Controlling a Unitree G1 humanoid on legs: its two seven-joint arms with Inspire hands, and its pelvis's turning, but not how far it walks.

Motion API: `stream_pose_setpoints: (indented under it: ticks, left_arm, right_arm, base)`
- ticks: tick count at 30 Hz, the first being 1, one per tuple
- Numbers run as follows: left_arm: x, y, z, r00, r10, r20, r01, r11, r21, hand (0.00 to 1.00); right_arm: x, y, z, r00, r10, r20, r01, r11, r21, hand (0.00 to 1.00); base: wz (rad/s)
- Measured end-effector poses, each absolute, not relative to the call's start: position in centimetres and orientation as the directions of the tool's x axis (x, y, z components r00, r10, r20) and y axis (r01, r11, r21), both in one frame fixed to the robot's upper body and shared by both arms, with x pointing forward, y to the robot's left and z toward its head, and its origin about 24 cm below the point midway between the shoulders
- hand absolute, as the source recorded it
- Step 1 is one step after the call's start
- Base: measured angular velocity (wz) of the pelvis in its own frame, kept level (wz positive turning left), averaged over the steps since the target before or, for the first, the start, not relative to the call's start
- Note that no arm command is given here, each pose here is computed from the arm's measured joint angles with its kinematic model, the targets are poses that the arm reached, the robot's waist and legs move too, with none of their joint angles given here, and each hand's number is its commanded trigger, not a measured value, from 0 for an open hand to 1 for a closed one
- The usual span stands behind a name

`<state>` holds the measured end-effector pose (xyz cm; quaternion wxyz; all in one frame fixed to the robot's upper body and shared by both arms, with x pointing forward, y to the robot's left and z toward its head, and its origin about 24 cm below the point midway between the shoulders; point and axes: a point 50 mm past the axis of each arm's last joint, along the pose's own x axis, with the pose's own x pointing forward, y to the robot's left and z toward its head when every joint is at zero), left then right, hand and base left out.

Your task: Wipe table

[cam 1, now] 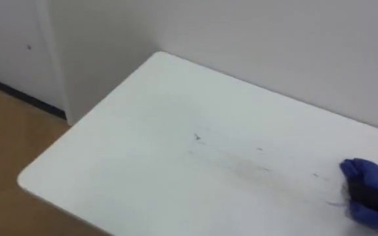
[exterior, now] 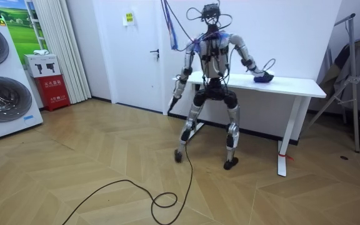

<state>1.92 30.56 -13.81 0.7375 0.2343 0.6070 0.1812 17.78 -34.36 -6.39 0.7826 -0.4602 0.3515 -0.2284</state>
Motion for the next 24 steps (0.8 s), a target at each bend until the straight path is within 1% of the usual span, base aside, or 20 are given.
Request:
stream_pose_setpoints:
  ticks: [1,2,4,5,6,7,9,11,12,13,14,15,16,17,18,19,20,22,24]
  left_arm:
    - [1.0,29.8,-14.2,0.178,0.531,-0.829,0.036,0.838,0.544,0.00]
    - [0.8,29.5,-14.4,0.172,0.520,-0.836,0.037,0.845,0.533,0.00]
    - [-0.2,28.4,-14.8,0.145,0.489,-0.860,0.035,0.866,0.499,0.00]
    - [-0.3,28.4,-14.8,0.140,0.487,-0.862,0.033,0.868,0.495,0.00]
    - [-0.5,28.4,-14.8,0.132,0.483,-0.866,0.015,0.872,0.489,0.00]
    - [-0.5,28.5,-14.8,0.130,0.483,-0.866,-0.012,0.874,0.486,0.00]
    - [-0.9,28.3,-14.9,0.117,0.479,-0.870,-0.026,0.877,0.479,0.00]
    - [-1.4,28.3,-14.8,0.099,0.485,-0.869,-0.026,0.874,0.485,0.00]
    - [-2.2,28.5,-14.7,0.079,0.500,-0.862,-0.039,0.866,0.499,0.00]
    - [-2.5,28.7,-14.6,0.064,0.509,-0.858,-0.047,0.861,0.507,0.00]
    - [-2.6,28.9,-14.5,0.062,0.513,-0.856,-0.050,0.859,0.510,0.00]
    - [-2.8,29.1,-14.4,0.055,0.519,-0.853,-0.065,0.854,0.516,0.00]
    - [-3.5,29.3,-14.2,0.036,0.530,-0.847,-0.083,0.846,0.526,0.00]
    - [-3.6,29.5,-14.1,0.035,0.539,-0.841,-0.091,0.840,0.535,0.00]
    - [-3.3,30.2,-13.7,0.047,0.565,-0.824,-0.107,0.823,0.558,0.00]
    - [-2.3,30.7,-13.5,0.087,0.586,-0.806,-0.123,0.809,0.575,0.00]
    - [-1.8,30.8,-13.4,0.108,0.592,-0.799,-0.121,0.805,0.580,0.00]
    - [-0.6,31.2,-13.1,0.167,0.603,-0.780,-0.116,0.798,0.592,0.00]
    - [-0.6,31.1,-13.1,0.169,0.600,-0.782,-0.116,0.800,0.589,0.00]
  right_arm:
    - [19.8,-33.0,-5.8,0.689,-0.639,-0.341,0.024,0.491,-0.871,1.00]
    - [21.0,-32.2,-5.3,0.717,-0.613,-0.331,0.017,0.490,-0.872,1.00]
    - [26.6,-28.0,-2.2,0.863,-0.446,-0.236,-0.001,0.466,-0.885,1.00]
    - [28.0,-26.8,-1.4,0.891,-0.402,-0.210,-0.005,0.455,-0.891,1.00]
    - [30.2,-24.8,0.2,0.934,-0.320,-0.157,-0.002,0.436,-0.900,1.00]
    - [31.3,-23.9,1.5,0.957,-0.270,-0.108,0.017,0.423,-0.906,1.00]
    - [31.8,-23.9,2.4,0.966,-0.250,-0.067,0.045,0.418,-0.907,1.00]
    - [30.8,-25.1,1.4,0.955,-0.284,-0.084,0.042,0.409,-0.911,1.00]
    - [29.2,-26.2,-0.4,0.936,-0.329,-0.122,0.020,0.398,-0.917,1.00]
    - [26.5,-27.9,-2.9,0.899,-0.390,-0.200,-0.037,0.386,-0.922,1.00]
    - [24.5,-28.9,-4.3,0.867,-0.432,-0.249,-0.070,0.390,-0.918,1.00]
    - [20.9,-30.3,-6.0,0.816,-0.523,-0.248,0.017,0.449,-0.893,1.00]
    - [18.4,-31.5,-6.7,0.776,-0.581,-0.245,0.057,0.451,-0.891,1.00]
    - [17.3,-32.1,-6.9,0.753,-0.611,-0.246,0.072,0.448,-0.891,1.00]
    - [15.4,-33.3,-7.4,0.699,-0.666,-0.260,0.086,0.439,-0.894,1.00]
    - [13.7,-34.4,-7.6,0.645,-0.713,-0.274,0.093,0.430,-0.898,1.00]
    - [13.1,-34.8,-7.7,0.624,-0.729,-0.282,0.095,0.429,-0.898,1.00]
    - [9.9,-36.1,-8.2,0.535,-0.782,-0.318,0.088,0.427,-0.900,1.00]
    - [9.5,-36.5,-8.1,0.505,-0.799,-0.326,0.101,0.430,-0.897,1.00]
  base:
    - [-1.00]
    - [-1.17]
    - [-1.08]
    - [-0.95]
    - [-0.45]
    - [-0.12]
    - [0.47]
    - [0.55]
    - [0.64]
    - [0.78]
    - [1.07]
    - [0.89]
    - [0.68]
    - [0.30]
    - [0.19]
    - [0.14]
    - [-0.06]
    - [-0.16]
    - [-0.32]
